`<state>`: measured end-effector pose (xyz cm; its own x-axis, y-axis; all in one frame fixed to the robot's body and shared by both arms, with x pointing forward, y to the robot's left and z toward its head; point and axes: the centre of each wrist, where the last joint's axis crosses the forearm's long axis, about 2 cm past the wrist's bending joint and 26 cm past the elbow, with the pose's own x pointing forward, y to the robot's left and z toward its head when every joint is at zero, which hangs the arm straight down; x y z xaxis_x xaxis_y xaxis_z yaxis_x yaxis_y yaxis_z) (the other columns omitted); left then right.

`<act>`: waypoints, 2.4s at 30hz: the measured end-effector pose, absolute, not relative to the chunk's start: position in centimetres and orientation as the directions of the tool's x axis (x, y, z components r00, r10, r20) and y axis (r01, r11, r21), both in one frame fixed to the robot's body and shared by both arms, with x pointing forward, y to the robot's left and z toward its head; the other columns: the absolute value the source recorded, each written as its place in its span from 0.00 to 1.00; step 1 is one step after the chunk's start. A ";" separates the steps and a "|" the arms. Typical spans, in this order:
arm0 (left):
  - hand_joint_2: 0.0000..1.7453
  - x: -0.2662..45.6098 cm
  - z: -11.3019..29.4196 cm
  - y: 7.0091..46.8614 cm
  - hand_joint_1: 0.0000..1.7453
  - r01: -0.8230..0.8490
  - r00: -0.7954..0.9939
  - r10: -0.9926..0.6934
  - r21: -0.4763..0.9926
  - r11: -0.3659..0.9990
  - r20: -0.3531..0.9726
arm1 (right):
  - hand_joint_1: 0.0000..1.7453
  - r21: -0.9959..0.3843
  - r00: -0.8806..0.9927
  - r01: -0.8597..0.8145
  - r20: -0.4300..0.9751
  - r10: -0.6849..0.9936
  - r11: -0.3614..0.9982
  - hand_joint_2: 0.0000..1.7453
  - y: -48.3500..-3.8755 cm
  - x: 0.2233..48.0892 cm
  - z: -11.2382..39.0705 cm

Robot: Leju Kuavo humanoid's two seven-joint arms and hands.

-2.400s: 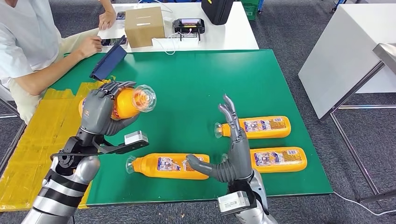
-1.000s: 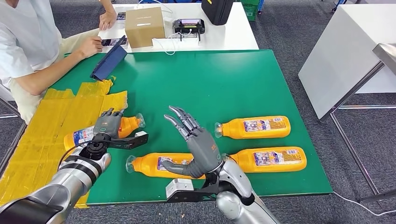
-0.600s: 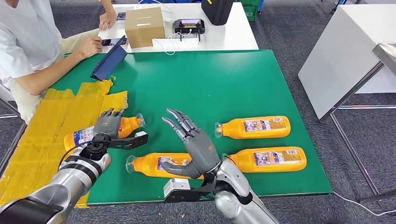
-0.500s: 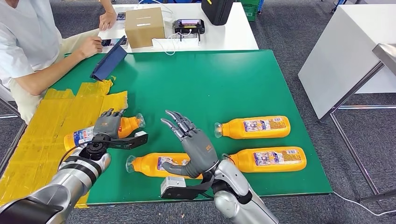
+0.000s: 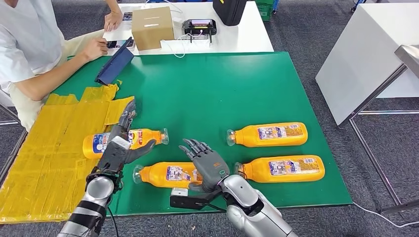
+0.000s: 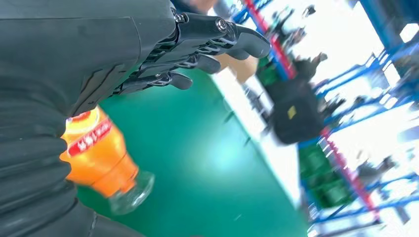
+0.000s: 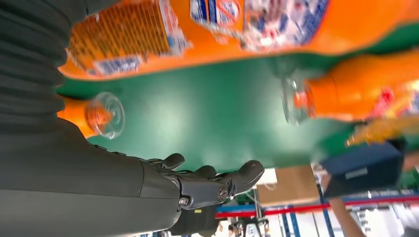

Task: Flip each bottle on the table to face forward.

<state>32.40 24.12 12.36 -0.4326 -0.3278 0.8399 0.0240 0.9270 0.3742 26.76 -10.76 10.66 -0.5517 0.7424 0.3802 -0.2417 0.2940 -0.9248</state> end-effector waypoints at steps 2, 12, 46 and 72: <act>1.00 31.8 12.8 24.3 0.00 -0.004 -0.458 -0.302 0.338 0.941 0.836 | 0.00 -0.930 -0.548 -0.250 0.364 0.753 0.268 1.00 -10.6 27.1 10.3; 1.00 30.5 13.1 24.4 0.00 -0.035 -0.492 -0.242 0.259 0.965 0.836 | 0.00 -0.942 -0.529 -0.285 0.311 0.790 0.180 1.00 -9.8 28.1 8.8; 1.00 29.4 15.8 19.2 0.00 0.085 -0.620 -0.087 0.177 0.980 0.780 | 1.00 -0.894 -0.393 -0.448 0.180 0.902 -0.017 1.00 -9.0 33.1 8.0; 1.00 25.2 14.3 19.2 0.00 0.067 -0.574 -0.136 0.211 0.975 0.807 | 1.00 -0.437 -0.464 0.298 0.710 0.529 0.849 1.00 -15.1 27.2 12.5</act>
